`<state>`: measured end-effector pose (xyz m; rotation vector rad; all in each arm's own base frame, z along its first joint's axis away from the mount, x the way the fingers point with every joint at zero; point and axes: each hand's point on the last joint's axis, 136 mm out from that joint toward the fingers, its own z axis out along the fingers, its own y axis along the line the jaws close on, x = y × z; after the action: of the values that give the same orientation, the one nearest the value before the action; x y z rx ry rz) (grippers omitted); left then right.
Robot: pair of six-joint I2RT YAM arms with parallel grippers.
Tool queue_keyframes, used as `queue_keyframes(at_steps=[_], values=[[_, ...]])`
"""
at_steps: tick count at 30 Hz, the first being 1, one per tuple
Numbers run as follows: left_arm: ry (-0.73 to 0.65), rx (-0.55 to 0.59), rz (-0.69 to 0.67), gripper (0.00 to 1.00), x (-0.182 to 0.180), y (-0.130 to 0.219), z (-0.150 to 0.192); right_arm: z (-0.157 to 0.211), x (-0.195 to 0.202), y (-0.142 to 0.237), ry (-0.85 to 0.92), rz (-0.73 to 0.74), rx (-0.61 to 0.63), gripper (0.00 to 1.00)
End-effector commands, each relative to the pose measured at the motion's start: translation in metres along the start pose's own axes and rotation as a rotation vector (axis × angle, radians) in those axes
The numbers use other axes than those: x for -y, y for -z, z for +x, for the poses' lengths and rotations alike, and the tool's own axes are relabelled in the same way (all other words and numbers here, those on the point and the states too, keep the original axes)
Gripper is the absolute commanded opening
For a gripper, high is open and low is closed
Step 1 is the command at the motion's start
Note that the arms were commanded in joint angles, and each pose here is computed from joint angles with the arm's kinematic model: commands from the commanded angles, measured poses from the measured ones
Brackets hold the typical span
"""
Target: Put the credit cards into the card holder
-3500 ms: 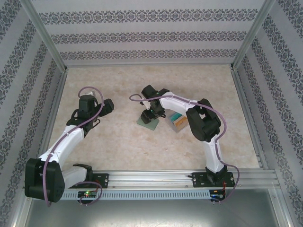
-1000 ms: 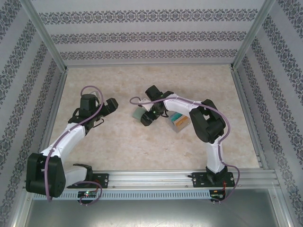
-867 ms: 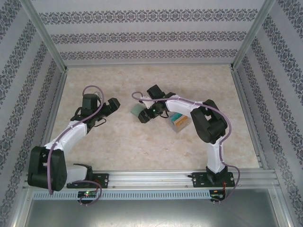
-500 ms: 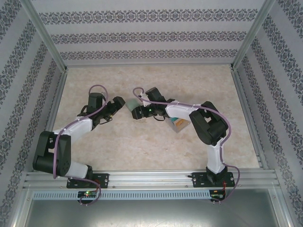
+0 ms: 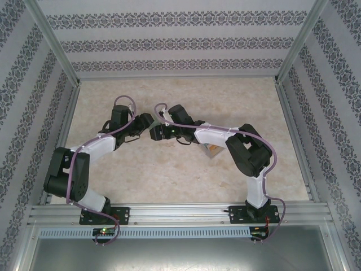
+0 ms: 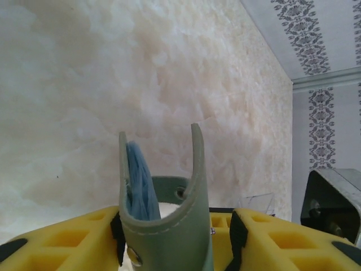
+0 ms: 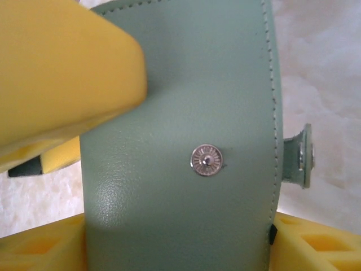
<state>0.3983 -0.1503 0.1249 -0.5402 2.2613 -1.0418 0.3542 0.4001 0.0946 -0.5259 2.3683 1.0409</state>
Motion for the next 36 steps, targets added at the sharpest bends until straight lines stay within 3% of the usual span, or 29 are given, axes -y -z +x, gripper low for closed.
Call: queue_keyframes(at_steps=[1,4,6,15,21,28,34,36], values=[[-0.029,0.005,0.007,0.38,0.0,-0.008,0.0,-0.014,-0.017,0.006,0.022,-0.032,0.053,0.69],[-0.034,-0.006,-0.019,0.21,-0.008,-0.012,0.003,-0.011,-0.016,0.008,0.018,-0.031,0.046,0.7],[-0.044,-0.001,-0.029,0.14,-0.01,-0.012,0.002,-0.008,-0.016,0.011,0.022,-0.026,0.043,0.71],[-0.198,0.003,-0.024,0.05,0.008,0.002,-0.005,-0.013,0.013,0.073,-0.021,0.066,0.129,0.82],[-0.291,-0.019,0.068,0.02,0.028,0.011,0.001,-0.024,0.027,0.098,-0.106,0.033,0.158,0.81],[-0.334,-0.081,0.173,0.02,0.049,0.016,0.013,-0.033,0.021,0.073,-0.157,-0.023,0.13,0.7],[-0.336,-0.096,0.173,0.02,0.05,0.017,0.016,-0.032,0.016,0.051,-0.148,-0.021,0.078,0.69],[-0.333,-0.101,0.183,0.02,0.052,0.017,0.017,-0.027,0.025,0.043,-0.169,-0.003,0.061,0.61]])
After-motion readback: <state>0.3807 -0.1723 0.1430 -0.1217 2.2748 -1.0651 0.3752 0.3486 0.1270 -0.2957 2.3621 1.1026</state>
